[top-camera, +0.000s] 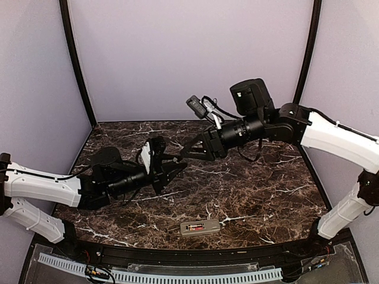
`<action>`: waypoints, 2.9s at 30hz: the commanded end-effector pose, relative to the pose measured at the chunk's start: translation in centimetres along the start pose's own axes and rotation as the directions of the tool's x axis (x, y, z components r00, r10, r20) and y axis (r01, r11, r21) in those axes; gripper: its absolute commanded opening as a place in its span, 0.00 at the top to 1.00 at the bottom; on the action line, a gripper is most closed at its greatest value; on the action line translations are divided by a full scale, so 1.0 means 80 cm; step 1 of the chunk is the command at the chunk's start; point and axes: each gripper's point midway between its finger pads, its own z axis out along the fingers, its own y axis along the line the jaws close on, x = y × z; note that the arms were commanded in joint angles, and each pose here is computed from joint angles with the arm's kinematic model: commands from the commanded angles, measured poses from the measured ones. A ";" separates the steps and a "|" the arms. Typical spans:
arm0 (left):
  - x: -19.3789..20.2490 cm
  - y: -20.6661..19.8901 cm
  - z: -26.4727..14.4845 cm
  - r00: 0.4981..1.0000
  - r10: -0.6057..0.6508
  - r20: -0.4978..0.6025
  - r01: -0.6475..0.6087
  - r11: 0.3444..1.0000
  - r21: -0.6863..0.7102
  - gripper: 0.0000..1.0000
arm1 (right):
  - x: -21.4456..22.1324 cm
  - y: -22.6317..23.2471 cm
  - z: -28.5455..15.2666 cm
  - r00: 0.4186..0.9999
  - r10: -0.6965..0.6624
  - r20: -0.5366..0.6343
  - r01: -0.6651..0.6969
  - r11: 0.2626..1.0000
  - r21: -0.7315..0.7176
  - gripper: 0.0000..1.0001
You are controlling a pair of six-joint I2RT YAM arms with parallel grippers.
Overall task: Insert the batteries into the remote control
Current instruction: Pass from the right arm to the left, then pass from the left arm to the right
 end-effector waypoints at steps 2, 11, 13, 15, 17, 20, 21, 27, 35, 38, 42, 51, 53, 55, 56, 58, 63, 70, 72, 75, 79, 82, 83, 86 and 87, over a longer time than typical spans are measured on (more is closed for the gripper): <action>-0.034 0.025 -0.001 0.971 -0.236 0.037 0.239 0.967 -0.090 1.00 | -0.019 -0.022 -0.043 0.953 -0.246 0.176 0.210 0.957 0.200 0.55; -0.099 0.025 -0.003 0.888 -0.420 0.188 0.427 0.904 0.004 1.00 | -0.020 -0.018 -0.052 0.648 -0.627 0.433 0.512 0.779 0.361 0.50; -0.104 0.024 -0.004 0.880 -0.431 0.200 0.436 0.900 0.020 1.00 | -0.026 -0.016 -0.048 0.619 -0.650 0.441 0.531 0.760 0.374 0.48; -0.110 0.018 -0.004 0.877 -0.436 0.203 0.435 0.899 0.052 1.00 | -0.031 -0.012 -0.045 0.593 -0.665 0.453 0.552 0.746 0.373 0.47; -0.117 0.015 -0.005 0.873 -0.440 0.211 0.434 0.898 0.075 1.00 | -0.031 -0.014 -0.038 0.588 -0.670 0.453 0.562 0.742 0.366 0.47; -0.122 0.014 -0.004 0.871 -0.440 0.219 0.431 0.898 0.088 1.00 | -0.032 -0.015 -0.032 0.587 -0.671 0.453 0.566 0.740 0.363 0.49; -0.123 0.014 -0.004 0.868 -0.445 0.220 0.436 0.895 0.091 1.00 | -0.032 -0.015 -0.031 0.587 -0.672 0.453 0.568 0.740 0.361 0.51; -0.131 0.009 -0.004 0.858 -0.455 0.237 0.437 0.890 0.128 1.00 | -0.035 -0.007 -0.029 0.573 -0.678 0.459 0.585 0.732 0.350 0.66; -0.138 0.009 -0.002 0.858 -0.448 0.252 0.427 0.894 0.136 1.00 | -0.035 0.006 -0.023 0.561 -0.686 0.463 0.605 0.722 0.337 0.82; -0.139 0.007 0.000 0.860 -0.447 0.246 0.423 0.894 0.146 1.00 | -0.037 0.008 -0.023 0.561 -0.688 0.460 0.606 0.720 0.338 0.85; -0.140 0.006 -0.001 0.859 -0.446 0.250 0.421 0.895 0.150 1.00 | -0.036 0.009 -0.021 0.570 -0.688 0.450 0.609 0.721 0.330 0.91; -0.131 0.009 0.001 0.866 -0.443 0.233 0.425 0.897 0.123 1.00 | -0.040 0.015 -0.029 0.553 -0.697 0.457 0.613 0.711 0.344 0.86; -0.130 0.009 0.001 0.866 -0.443 0.231 0.426 0.896 0.121 1.00 | -0.041 0.017 -0.030 0.547 -0.702 0.457 0.617 0.706 0.347 0.85; -0.130 0.009 0.002 0.866 -0.444 0.230 0.427 0.896 0.121 1.00 | -0.041 0.017 -0.029 0.547 -0.703 0.455 0.619 0.705 0.346 0.86; -0.130 0.009 0.002 0.867 -0.443 0.229 0.426 0.896 0.122 1.00 | -0.041 0.017 -0.027 0.548 -0.702 0.454 0.621 0.705 0.342 0.86; -0.130 0.009 0.002 0.869 -0.441 0.225 0.424 0.897 0.122 1.00 | -0.041 0.020 -0.027 0.544 -0.704 0.457 0.627 0.702 0.337 0.88; -0.128 0.008 0.001 0.868 -0.445 0.219 0.428 0.895 0.122 1.00 | -0.042 0.021 -0.028 0.534 -0.713 0.453 0.630 0.694 0.348 0.87; -0.125 0.008 0.001 0.868 -0.449 0.212 0.434 0.893 0.118 1.00 | -0.039 0.028 -0.029 0.531 -0.718 0.451 0.650 0.686 0.327 1.00; -0.124 0.010 0.002 0.869 -0.448 0.210 0.434 0.894 0.113 1.00 | -0.037 0.030 -0.028 0.534 -0.717 0.448 0.657 0.685 0.315 1.00; -0.123 0.010 0.001 0.870 -0.447 0.207 0.434 0.895 0.107 1.00 | -0.034 0.032 -0.029 0.535 -0.717 0.447 0.663 0.684 0.304 1.00; -0.119 0.013 0.001 0.881 -0.432 0.193 0.423 0.902 0.087 0.74 | -0.027 0.032 -0.028 0.568 -0.704 0.427 0.660 0.699 0.275 1.00; -0.119 0.017 -0.005 0.906 -0.378 0.189 0.373 0.926 0.059 0.27 | -0.020 0.031 -0.026 0.629 -0.670 0.395 0.638 0.735 0.230 1.00; -0.119 0.018 -0.009 0.928 -0.326 0.182 0.324 0.945 0.042 0.12 | -0.016 0.030 -0.025 0.660 -0.649 0.378 0.622 0.755 0.209 1.00; -0.125 0.023 -0.027 0.974 -0.157 0.162 0.160 0.987 -0.011 0.02 | 0.002 0.020 -0.022 0.770 -0.563 0.302 0.547 0.825 0.142 1.00; -0.113 0.023 -0.030 0.992 -0.070 0.108 0.074 0.997 -0.033 0.01 | 0.009 0.016 -0.022 0.808 -0.523 0.273 0.511 0.851 0.118 1.00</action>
